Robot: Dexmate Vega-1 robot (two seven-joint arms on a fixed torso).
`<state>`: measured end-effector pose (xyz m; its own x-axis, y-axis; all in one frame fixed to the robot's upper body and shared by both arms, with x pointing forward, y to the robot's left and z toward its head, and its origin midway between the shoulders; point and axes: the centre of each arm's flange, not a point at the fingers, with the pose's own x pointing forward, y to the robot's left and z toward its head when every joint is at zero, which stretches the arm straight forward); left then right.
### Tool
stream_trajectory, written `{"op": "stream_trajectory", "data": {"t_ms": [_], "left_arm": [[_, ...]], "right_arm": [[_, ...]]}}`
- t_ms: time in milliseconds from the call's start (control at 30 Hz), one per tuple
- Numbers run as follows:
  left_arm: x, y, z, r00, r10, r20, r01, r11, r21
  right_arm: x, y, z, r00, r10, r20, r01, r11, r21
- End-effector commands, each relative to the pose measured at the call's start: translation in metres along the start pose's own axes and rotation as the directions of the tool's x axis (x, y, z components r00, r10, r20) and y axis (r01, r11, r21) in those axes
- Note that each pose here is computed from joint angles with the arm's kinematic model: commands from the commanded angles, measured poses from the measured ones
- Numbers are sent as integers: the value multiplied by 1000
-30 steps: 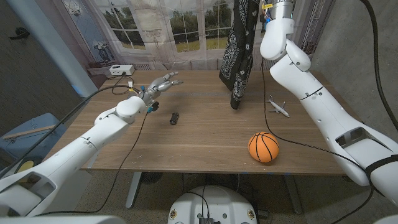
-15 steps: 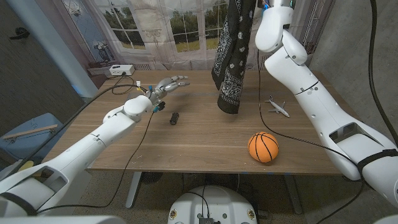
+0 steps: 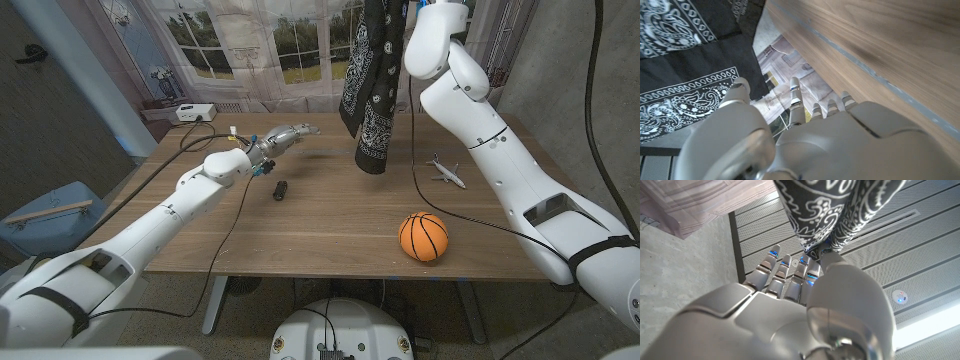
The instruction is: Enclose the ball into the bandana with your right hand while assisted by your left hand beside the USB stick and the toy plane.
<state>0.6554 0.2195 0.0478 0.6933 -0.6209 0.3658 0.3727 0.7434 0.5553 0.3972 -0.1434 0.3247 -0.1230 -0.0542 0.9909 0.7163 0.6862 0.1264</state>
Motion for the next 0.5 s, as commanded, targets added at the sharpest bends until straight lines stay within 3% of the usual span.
{"op": "stream_trajectory", "data": {"t_ms": [33, 300, 500], "left_arm": [[33, -5, 2, 971, -167, 173, 192, 971, -142], [52, -10, 5, 943, -216, 254, 264, 949, -175], [63, -14, 10, 925, -260, 276, 316, 932, -181]], "right_arm": [[2, 2, 10, 999, -11, 31, 10, 1000, 8], [2, 4, 13, 999, -16, 44, 15, 1000, 19], [3, 7, 14, 998, -9, 56, 7, 1000, 26]]}}
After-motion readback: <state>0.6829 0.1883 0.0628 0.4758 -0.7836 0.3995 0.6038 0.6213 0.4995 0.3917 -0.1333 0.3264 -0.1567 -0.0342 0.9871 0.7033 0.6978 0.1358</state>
